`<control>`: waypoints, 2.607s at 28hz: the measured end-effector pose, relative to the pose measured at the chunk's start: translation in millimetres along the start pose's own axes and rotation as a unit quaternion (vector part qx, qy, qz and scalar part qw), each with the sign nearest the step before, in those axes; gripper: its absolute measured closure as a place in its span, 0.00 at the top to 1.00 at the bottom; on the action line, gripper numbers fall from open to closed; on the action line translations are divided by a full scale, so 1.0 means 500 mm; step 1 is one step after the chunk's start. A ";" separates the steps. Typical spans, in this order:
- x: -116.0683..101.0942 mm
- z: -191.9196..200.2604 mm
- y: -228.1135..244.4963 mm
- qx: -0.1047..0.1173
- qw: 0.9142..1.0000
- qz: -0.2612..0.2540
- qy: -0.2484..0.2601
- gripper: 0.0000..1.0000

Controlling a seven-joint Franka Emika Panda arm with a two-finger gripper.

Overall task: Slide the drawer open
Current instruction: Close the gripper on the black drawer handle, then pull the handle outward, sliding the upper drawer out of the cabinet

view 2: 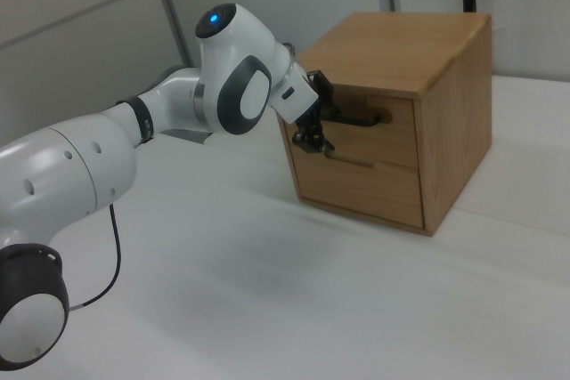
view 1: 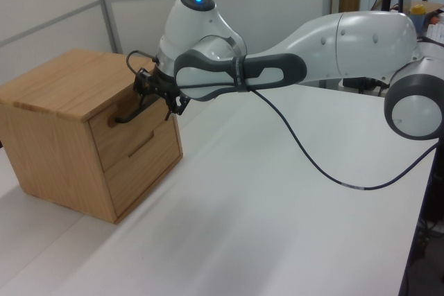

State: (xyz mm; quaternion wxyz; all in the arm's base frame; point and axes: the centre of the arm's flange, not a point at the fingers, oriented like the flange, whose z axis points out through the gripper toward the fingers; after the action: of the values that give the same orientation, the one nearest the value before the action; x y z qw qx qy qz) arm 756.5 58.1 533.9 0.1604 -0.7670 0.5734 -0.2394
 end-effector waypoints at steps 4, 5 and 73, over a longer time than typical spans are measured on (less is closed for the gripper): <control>-0.009 0.004 -0.004 0.003 1.000 0.003 0.003 0.71; -0.012 0.007 -0.004 0.003 1.000 0.003 0.003 0.71; -0.066 -0.165 0.198 -0.062 0.998 -0.020 -0.003 0.15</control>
State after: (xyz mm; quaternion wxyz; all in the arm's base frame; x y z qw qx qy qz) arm 623.9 63.4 545.3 0.1093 -0.7877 0.5709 -0.2040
